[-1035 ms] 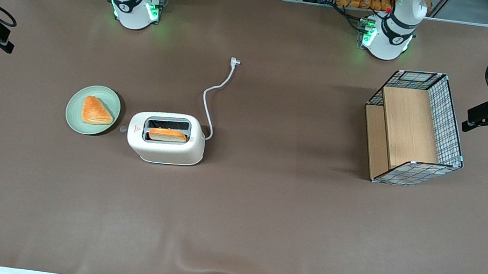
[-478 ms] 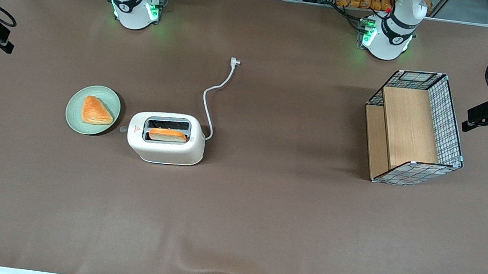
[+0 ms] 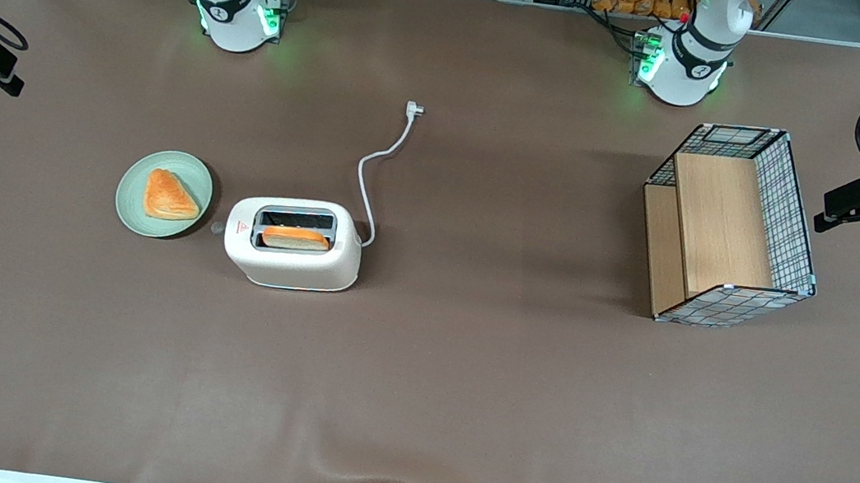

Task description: Press toaster button with right arm

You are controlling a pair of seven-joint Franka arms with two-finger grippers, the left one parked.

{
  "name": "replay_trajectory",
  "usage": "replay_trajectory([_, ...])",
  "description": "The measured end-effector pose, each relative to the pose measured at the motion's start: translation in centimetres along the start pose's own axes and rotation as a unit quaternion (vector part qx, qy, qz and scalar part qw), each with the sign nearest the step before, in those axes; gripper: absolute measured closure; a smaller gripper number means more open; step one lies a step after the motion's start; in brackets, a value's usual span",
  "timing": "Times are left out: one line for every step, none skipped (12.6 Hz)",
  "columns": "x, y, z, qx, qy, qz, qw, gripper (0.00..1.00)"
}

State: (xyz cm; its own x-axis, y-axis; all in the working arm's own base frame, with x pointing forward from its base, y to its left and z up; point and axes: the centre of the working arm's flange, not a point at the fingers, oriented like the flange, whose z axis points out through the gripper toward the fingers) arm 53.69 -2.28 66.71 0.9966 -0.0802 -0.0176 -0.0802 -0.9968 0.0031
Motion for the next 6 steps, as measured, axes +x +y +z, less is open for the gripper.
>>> replay_trajectory([0.00,0.00,0.05,0.000,-0.001,0.002,1.0000,0.00])
replay_trajectory([0.01,-0.01,0.11,0.000,-0.001,0.002,1.0000,0.00])
replay_trajectory([0.01,-0.01,0.16,0.000,-0.002,0.002,1.0000,0.00])
replay_trajectory([0.02,-0.02,0.22,0.000,-0.002,0.002,1.0000,0.00])
replay_trajectory([0.02,-0.04,0.32,0.000,-0.003,0.002,1.0000,0.00])
replay_trajectory([0.03,-0.03,0.42,0.000,-0.004,0.002,1.0000,0.00])
